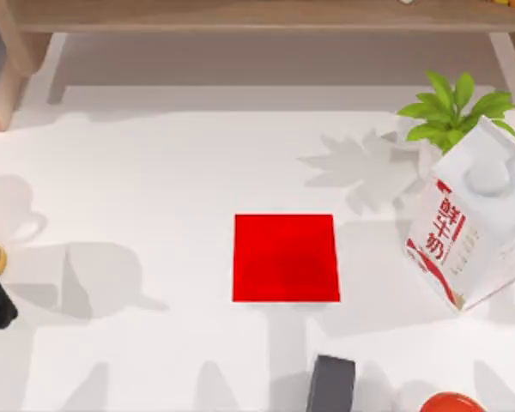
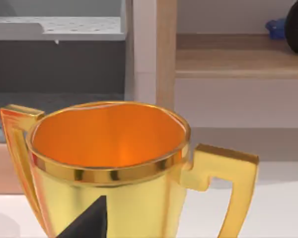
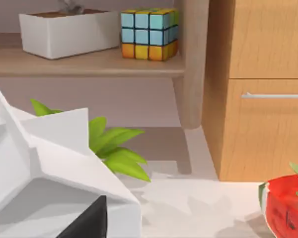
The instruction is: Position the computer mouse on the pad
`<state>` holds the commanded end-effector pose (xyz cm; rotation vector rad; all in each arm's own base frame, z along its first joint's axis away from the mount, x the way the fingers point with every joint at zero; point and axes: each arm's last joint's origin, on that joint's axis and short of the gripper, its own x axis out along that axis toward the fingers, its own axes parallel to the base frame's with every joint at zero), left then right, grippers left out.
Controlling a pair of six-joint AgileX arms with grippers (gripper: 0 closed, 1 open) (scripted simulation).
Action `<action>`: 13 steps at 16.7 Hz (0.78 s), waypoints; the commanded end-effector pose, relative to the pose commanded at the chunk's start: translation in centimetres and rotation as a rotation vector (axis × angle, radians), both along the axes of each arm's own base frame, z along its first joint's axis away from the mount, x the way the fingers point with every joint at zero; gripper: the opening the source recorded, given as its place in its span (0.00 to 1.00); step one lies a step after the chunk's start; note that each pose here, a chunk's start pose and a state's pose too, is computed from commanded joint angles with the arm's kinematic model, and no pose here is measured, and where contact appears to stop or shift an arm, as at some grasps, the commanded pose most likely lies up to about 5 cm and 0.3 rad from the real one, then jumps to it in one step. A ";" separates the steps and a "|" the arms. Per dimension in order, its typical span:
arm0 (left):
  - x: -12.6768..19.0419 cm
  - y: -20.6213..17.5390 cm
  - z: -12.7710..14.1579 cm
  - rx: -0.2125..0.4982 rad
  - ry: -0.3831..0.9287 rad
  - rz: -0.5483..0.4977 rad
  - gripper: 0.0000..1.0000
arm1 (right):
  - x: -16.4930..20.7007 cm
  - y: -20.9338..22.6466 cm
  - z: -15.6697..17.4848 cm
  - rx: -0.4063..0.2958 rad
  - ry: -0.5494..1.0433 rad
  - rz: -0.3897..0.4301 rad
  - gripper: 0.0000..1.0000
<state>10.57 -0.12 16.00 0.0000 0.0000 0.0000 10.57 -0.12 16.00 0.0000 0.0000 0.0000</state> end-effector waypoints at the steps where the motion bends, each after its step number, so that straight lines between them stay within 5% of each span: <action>1: 0.0 0.0 0.0 0.000 0.000 0.000 1.00 | 0.0 0.0 0.0 0.000 0.000 0.000 1.00; 4: 0.0 0.0 0.0 0.000 0.000 0.000 1.00 | 0.0 -0.1 0.4 -0.031 0.025 -0.005 1.00; 7: 0.0 0.0 0.0 0.000 0.000 0.000 1.00 | 0.4 -0.3 1.9 -0.155 0.129 -0.017 1.00; 13: 0.0 0.0 0.0 0.000 0.000 0.000 1.00 | 3.8 -1.4 6.4 -0.624 0.516 0.070 1.00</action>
